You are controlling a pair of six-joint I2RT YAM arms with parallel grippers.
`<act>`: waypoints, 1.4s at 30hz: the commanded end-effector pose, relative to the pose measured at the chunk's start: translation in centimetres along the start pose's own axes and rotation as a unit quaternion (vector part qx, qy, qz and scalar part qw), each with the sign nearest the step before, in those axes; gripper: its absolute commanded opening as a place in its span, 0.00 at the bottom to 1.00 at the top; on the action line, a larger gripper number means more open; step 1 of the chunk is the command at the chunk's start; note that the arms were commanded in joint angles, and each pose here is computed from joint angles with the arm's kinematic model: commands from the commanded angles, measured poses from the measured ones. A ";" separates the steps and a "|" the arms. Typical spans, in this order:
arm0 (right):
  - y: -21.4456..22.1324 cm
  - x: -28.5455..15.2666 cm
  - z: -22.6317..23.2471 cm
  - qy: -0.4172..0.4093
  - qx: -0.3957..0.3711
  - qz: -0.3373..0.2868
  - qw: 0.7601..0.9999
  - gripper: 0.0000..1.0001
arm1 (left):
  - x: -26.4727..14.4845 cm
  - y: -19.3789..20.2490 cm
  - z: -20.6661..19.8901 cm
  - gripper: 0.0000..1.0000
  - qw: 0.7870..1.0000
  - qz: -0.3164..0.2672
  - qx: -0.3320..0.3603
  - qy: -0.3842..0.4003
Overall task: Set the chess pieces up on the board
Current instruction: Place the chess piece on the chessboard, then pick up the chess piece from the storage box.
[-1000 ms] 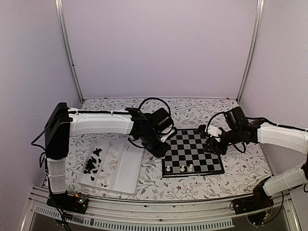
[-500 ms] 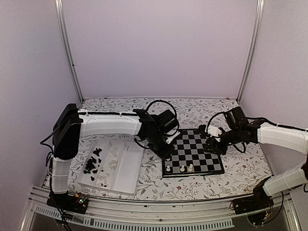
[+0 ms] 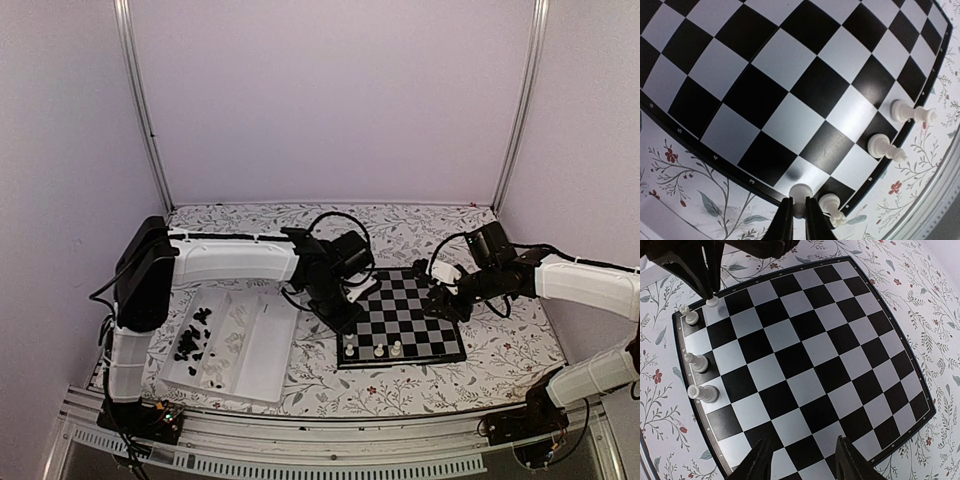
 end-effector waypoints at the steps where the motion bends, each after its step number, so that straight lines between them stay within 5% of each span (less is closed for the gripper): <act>1: 0.3 0.1 0.0 -0.001 0.001 0.002 1.000 0.45 | 0.8 0.2 -1.0 0.11 1.000 0.016 0.015 0.013; 15: 0.3 0.1 0.0 -0.001 0.000 0.002 1.000 0.45 | 1.6 0.4 -0.9 0.13 0.999 0.033 0.018 0.005; 20: 0.3 0.1 0.0 -0.002 0.001 0.002 1.000 0.45 | 1.3 0.3 -1.0 0.23 0.999 0.030 0.017 0.007; 31: 0.3 0.2 0.1 -0.005 0.002 0.004 1.000 0.46 | -5.2 -1.7 -2.2 0.33 0.997 -0.062 0.033 0.022; 35: 0.4 0.3 0.0 -0.005 0.002 0.004 1.000 0.45 | -8.5 -1.5 0.9 0.34 0.991 -0.118 0.009 -0.058; 42: 0.4 0.3 0.0 -0.005 0.001 0.005 1.000 0.46 | -11.3 2.8 12.4 0.33 0.963 -0.130 -0.137 -0.190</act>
Point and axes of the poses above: each gripper's point midway between its finger pads, its own x axis out along the fingers, its own z axis along the line the jaws close on, y = z × x, the point moved 7 cm from there along -x, back along the fingers, and after that the axes turned 15 degrees about -x, right-handed, at the moved point
